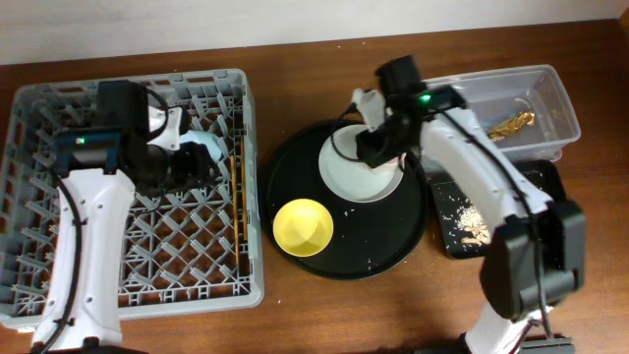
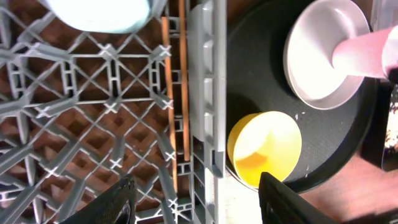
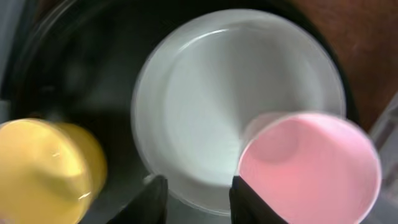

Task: Sort waste into correct bins and load items into the dishwasher rack
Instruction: 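Grasp the pink cup with the right gripper and pass it to the left gripper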

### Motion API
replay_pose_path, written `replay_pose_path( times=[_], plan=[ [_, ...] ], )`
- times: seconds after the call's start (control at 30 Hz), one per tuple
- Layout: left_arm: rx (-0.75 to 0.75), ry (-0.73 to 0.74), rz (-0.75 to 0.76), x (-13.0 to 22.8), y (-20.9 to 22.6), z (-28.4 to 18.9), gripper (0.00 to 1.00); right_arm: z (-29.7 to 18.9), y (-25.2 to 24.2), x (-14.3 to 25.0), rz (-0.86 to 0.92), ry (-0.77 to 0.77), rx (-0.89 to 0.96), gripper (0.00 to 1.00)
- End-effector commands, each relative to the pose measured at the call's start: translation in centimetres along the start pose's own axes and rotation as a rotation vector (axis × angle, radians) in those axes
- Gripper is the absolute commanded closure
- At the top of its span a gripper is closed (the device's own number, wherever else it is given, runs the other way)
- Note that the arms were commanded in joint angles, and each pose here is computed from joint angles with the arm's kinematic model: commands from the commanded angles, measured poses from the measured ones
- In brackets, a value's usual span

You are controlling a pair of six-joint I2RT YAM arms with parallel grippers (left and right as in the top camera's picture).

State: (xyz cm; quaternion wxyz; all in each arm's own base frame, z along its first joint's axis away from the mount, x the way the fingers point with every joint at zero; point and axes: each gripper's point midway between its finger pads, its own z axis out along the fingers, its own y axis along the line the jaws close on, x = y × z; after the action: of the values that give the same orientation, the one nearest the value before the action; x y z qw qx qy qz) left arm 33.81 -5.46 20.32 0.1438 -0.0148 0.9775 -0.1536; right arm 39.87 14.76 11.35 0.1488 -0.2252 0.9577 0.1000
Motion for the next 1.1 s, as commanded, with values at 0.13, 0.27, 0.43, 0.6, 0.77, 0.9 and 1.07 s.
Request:
replay_pose_path(
  times=[0.13,0.27,0.43,0.6,0.77,0.9,1.07],
  plan=[
    [0.003,0.009,0.065,0.2,-0.7,0.3,0.39,2.7,-2.3,1.0,0.01,0.079,0.176,0.73],
    [0.002,0.022,0.061,0.5,-0.7,0.3,0.39,3.5,-2.3,1.8,0.013,0.11,0.171,0.81],
    [0.002,0.027,0.06,0.7,-0.7,0.3,0.38,3.6,-2.2,2.7,0.015,0.141,0.165,0.83],
    [0.002,0.022,0.061,0.5,-0.7,0.3,0.37,2.9,-2.0,1.7,0.012,0.105,0.16,0.96],
    [0.241,-0.004,0.167,0.4,-4.9,-0.5,0.28,-8.3,4.3,-4.1,-0.014,-0.104,-0.111,0.96],
    [0.755,-0.124,0.443,1.8,-12.8,-6.2,0.09,-18.7,10.7,-3.2,-0.078,-0.21,-0.383,0.96],
    [0.961,-0.191,0.521,3.1,-15.4,-10.1,0.01,-27.1,16.4,0.8,-0.269,-0.339,-0.638,0.96]
  ],
)
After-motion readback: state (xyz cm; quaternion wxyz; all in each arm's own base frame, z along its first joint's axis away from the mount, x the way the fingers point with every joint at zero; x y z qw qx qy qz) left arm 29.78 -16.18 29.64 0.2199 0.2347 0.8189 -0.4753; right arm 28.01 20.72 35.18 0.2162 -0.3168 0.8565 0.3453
